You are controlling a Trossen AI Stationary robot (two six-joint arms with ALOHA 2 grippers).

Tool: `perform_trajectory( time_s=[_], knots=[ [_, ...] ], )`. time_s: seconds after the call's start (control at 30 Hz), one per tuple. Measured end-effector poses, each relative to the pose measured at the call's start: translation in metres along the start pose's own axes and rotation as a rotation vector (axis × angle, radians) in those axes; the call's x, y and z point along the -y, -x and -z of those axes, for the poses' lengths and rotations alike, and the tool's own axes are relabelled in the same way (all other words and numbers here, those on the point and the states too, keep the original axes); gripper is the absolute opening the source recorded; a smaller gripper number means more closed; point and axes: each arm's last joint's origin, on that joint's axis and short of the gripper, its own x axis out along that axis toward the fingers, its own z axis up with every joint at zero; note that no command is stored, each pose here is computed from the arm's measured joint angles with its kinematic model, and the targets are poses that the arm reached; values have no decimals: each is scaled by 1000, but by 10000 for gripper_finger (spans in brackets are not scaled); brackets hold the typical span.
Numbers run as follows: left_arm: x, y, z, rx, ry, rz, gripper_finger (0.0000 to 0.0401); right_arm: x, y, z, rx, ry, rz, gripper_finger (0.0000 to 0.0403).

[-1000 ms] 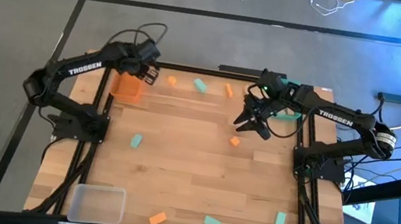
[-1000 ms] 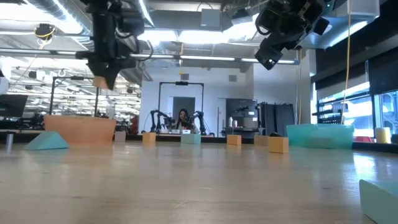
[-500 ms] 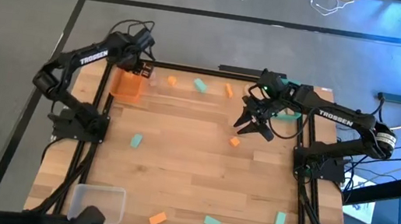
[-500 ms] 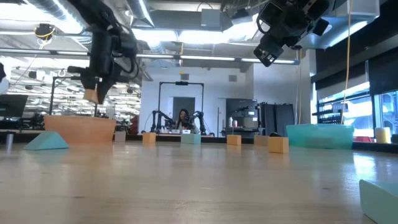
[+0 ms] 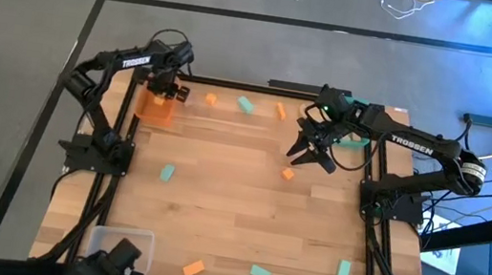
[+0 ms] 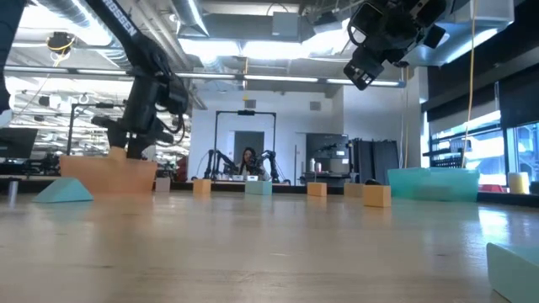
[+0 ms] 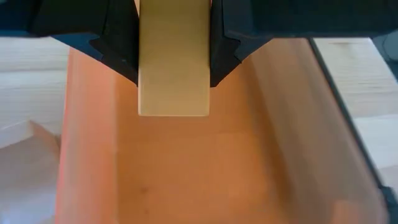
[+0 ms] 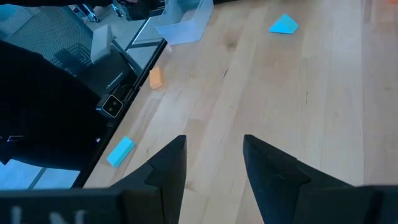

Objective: Sort & place blocks by color
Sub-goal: Put the orange block into the orange bin, then put the blue block into the transparent bin

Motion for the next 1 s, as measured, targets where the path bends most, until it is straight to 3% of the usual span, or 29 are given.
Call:
perform_trajectory(
  time_s=[0.67, 1.0],
  knots=[
    [5, -12, -4, -36, -8, 5, 155, 0, 0, 0, 0, -5, 0, 159],
    [3, 46, 24, 136, -48, 91, 157, 0, 0, 0, -1, -27, 0, 159]
  ],
)
